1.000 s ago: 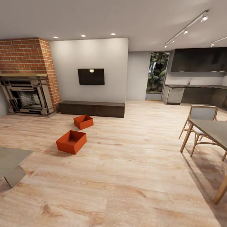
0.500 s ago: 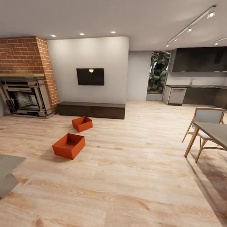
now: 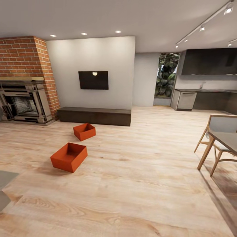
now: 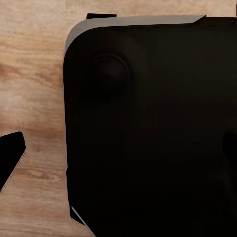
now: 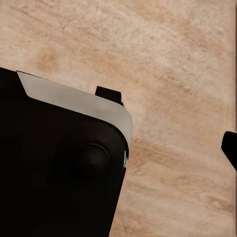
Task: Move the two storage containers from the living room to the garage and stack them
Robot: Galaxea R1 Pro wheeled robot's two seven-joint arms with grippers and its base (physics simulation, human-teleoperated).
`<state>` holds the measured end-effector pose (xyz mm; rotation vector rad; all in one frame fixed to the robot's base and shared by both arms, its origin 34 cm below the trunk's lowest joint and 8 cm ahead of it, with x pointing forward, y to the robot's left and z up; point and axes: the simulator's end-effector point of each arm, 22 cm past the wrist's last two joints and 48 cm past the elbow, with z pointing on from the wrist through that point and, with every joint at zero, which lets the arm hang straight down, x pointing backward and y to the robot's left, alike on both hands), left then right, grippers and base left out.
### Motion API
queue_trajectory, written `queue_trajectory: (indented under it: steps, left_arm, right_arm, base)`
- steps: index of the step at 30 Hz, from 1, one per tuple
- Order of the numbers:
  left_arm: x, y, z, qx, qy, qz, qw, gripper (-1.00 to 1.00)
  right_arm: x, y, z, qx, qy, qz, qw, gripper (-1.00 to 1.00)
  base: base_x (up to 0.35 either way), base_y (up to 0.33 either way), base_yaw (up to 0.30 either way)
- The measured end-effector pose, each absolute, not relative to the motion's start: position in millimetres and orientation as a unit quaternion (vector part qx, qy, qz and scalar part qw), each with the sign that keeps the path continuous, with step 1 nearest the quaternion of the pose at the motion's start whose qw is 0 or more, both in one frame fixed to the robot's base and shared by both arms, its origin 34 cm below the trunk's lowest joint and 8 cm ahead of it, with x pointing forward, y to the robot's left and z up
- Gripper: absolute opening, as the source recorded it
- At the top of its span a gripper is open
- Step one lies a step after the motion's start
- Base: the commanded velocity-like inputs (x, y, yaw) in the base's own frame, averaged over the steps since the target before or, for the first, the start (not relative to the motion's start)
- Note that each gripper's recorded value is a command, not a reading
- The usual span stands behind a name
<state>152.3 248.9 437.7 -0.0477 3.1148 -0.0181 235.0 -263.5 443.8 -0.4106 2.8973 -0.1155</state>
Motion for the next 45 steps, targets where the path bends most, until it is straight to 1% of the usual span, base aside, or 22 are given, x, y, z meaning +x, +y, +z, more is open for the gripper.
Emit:
queue_trajectory:
  steps: [45]
  left_arm:
    - [152.3,248.9,437.7,-0.015,1.0,-0.006,0.013,1.0]
  right_arm:
    - [234.0,-264.4,443.6,-0.14,0.984,-0.039,0.104,1.0]
  base:
    - [0.322,0.0,0.0]
